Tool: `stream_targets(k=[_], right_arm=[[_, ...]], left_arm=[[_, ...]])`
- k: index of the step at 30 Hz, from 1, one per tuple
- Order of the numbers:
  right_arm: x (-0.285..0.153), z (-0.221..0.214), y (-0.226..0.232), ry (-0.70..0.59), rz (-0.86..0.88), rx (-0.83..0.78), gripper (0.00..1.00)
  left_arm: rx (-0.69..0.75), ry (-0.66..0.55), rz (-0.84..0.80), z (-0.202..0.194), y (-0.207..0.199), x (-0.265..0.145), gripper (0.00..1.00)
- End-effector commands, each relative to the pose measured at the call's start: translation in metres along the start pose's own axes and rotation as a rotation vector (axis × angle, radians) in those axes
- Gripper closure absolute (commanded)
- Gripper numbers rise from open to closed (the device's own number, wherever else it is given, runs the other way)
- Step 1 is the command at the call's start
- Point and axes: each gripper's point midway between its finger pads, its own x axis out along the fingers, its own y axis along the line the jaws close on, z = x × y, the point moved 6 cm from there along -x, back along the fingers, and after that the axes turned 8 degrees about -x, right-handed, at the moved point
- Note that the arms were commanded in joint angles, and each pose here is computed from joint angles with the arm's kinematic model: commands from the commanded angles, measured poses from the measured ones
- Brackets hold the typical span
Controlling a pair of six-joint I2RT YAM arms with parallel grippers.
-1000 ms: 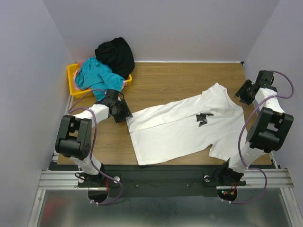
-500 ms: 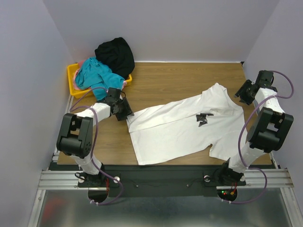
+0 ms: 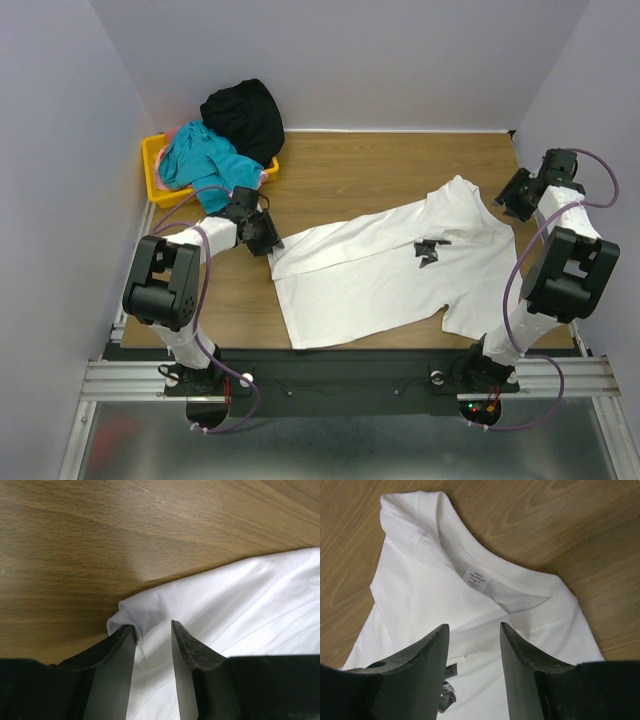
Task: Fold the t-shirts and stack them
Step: Fold the tshirt
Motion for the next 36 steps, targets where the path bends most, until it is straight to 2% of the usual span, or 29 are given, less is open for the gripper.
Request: stream_targets(k=[1, 2, 10, 16, 20, 36], right_arm=[[0.003, -0.007, 0.013, 0.006, 0.053, -0.051, 0.49], [0.004, -0.01, 0.014, 0.012, 0.054, -0.057, 0.49], [0.009, -0.049, 0.002, 0.093, -0.008, -0.043, 0.49], [0.012, -0.053, -0.004, 0.102, -0.053, -0.029, 0.49], [0.013, -0.048, -0.006, 0.089, -0.075, -0.035, 0.49], [0.034, -0.042, -0.023, 0.115, -0.127, -0.038, 0.49]], left_arm=[[0.013, -0.045, -0.033, 0.013, -0.015, -0.002, 0.56], [0.01, -0.044, -0.032, 0.013, -0.015, -0.002, 0.61], [0.011, -0.045, -0.038, 0.013, -0.015, 0.0, 0.73], [0.014, -0.038, -0.041, 0.012, -0.015, 0.002, 0.9], [0.015, -0.036, -0.038, 0.011, -0.013, 0.002, 0.97], [0.014, -0.031, -0.049, 0.01, -0.014, 0.001, 1.0]])
